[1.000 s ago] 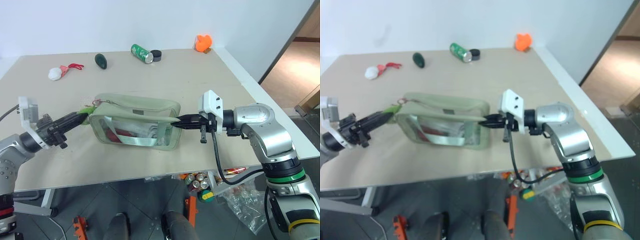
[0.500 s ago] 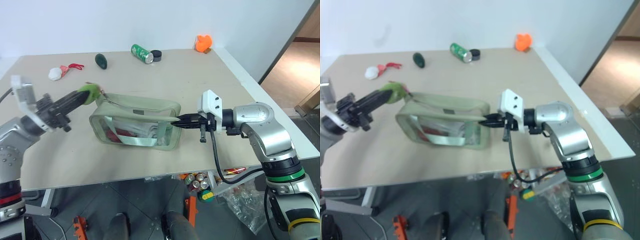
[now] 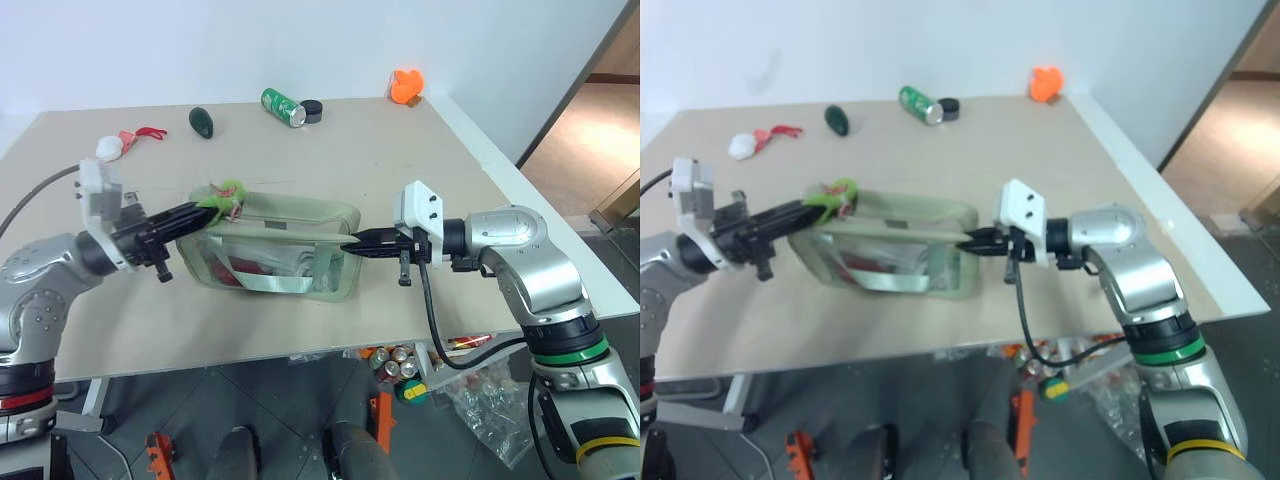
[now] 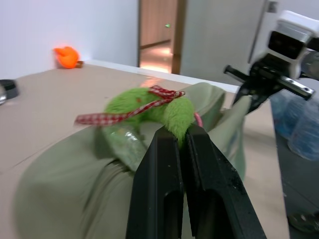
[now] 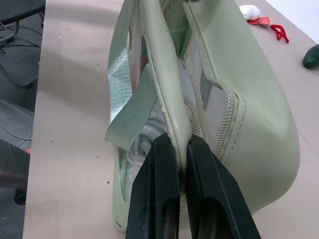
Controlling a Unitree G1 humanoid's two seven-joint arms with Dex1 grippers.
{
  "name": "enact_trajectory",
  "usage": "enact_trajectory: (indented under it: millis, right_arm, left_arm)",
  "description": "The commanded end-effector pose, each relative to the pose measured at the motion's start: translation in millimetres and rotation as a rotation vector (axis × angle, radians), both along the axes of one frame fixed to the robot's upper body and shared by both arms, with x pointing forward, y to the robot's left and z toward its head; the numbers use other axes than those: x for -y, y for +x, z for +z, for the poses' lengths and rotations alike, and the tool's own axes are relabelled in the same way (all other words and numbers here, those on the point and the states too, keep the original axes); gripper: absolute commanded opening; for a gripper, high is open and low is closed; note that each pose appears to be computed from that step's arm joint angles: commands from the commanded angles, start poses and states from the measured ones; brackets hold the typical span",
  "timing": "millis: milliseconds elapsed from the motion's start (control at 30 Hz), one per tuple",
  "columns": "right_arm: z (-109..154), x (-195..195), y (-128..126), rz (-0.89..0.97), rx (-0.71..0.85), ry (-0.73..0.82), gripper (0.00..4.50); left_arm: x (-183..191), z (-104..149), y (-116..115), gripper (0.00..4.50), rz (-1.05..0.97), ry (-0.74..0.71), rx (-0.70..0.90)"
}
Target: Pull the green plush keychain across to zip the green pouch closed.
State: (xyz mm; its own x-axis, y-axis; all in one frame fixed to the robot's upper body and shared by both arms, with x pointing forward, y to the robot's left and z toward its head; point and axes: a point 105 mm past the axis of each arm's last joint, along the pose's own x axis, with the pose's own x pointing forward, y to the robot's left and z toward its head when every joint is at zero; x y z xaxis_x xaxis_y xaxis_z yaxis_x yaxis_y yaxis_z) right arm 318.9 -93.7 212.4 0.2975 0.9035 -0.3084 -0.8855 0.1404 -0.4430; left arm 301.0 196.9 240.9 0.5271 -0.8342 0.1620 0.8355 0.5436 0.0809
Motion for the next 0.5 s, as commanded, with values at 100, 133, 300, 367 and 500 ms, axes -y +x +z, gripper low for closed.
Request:
enact_trajectory:
  millis: [100, 133, 300, 367, 500]
  right_arm:
    - [-5.1, -2.0, -0.1, 0.003, -0.008, -0.021, 0.0]
    - [-4.9, -2.7, 0.1, 0.005, -0.008, -0.021, 0.0]
    - [-4.4, -3.3, 0.1, 0.009, -0.006, -0.021, 0.0]
    - [-4.2, -3.3, 0.1, 0.011, -0.005, -0.021, 0.0]
    - [-3.5, -3.3, 0.6, 0.011, -0.003, -0.02, 0.0]
  left_arm:
    - [-9.5, 15.6, -4.9, 1.05, 0.02, -0.026, 0.041]
    - [-9.9, 17.8, -6.6, 1.36, 0.014, -0.039, 0.045]
    - [-9.5, 25.1, -11.8, 3.1, -0.017, -0.097, 0.044]
    - [-4.2, 25.8, -11.3, 3.8, -0.032, -0.095, 0.049]
    - [10.0, 26.5, -11.5, 4.49, -0.057, -0.063, 0.078]
